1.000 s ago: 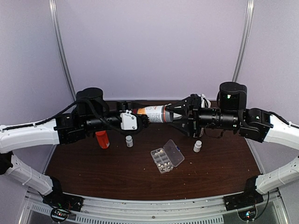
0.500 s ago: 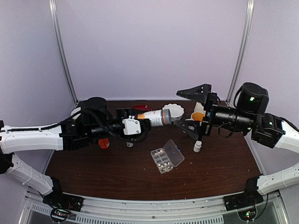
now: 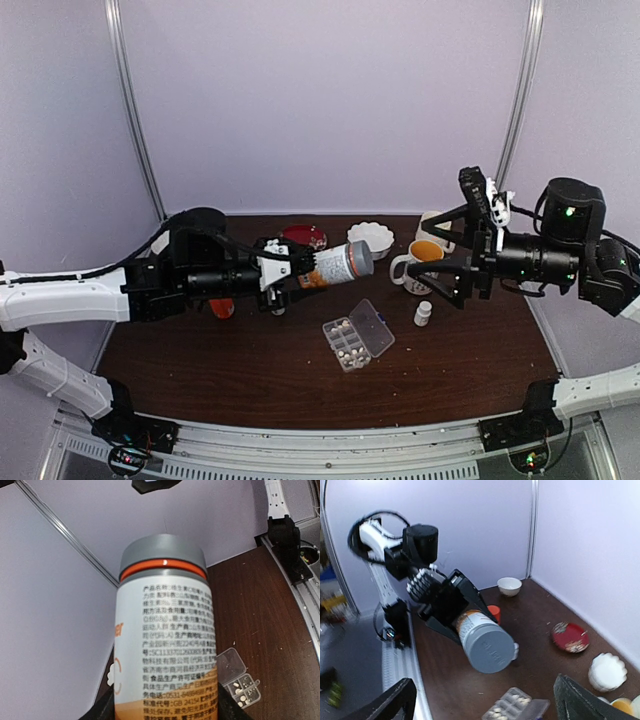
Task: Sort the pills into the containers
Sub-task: Screw the lid of the pill bottle onto the pill bottle.
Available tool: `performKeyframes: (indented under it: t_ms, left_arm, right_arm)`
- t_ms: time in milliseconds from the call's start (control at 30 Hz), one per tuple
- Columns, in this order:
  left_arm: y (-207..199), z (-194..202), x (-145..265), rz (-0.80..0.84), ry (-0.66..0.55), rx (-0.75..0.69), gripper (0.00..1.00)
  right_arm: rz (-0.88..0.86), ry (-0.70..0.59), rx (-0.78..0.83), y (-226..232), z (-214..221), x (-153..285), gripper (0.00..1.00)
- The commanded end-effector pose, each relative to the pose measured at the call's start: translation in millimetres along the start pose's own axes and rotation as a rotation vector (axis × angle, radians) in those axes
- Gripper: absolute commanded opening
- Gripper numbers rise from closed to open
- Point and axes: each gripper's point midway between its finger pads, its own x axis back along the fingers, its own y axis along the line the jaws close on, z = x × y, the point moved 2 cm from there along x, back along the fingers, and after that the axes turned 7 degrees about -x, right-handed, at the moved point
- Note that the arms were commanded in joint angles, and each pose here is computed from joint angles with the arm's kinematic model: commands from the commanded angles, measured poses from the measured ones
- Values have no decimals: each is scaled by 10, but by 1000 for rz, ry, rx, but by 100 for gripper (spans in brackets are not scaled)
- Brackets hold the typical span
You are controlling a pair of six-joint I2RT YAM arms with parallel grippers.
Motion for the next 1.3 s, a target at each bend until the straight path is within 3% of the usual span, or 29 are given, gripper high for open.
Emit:
performKeyframes:
  t_ms: [0,100,200,400,633,833,900,1200,1267]
  left_arm:
    - [29,-407,111,69,-185,138,0]
    - [-116,-470,122,199,-191,177,0]
    - [-200,-466,121,282,-155,213,0]
    - [-248,-448,163,302,-148,231,0]
    - [-252,-464,173,314,-148,215,0]
    - [-249,-459,176,317,-140,209,0]
    - [-249,-468,183,320,-145,207,0]
    - [-242,-497,196,320,-157,192,0]
    - [-244,-491,193,322,-153,193,0]
  right_arm:
    - [-12,62,781,-33,196,-119,100]
    - [-40,39,979,45,139,-185,100]
    - [-112,-43,1011,218,6,-210,100]
    - [-238,71,1161,359,177,-331,98]
    - [-169,39,1190,363,136,-428,80]
    - [-220,150,1223,332,287,-452,96]
    - [-225,166,1237,316,339,-475,97]
    - [-227,191,1249,295,371,-557,80]
    - [-236,180,1245,318,364,-566,71]
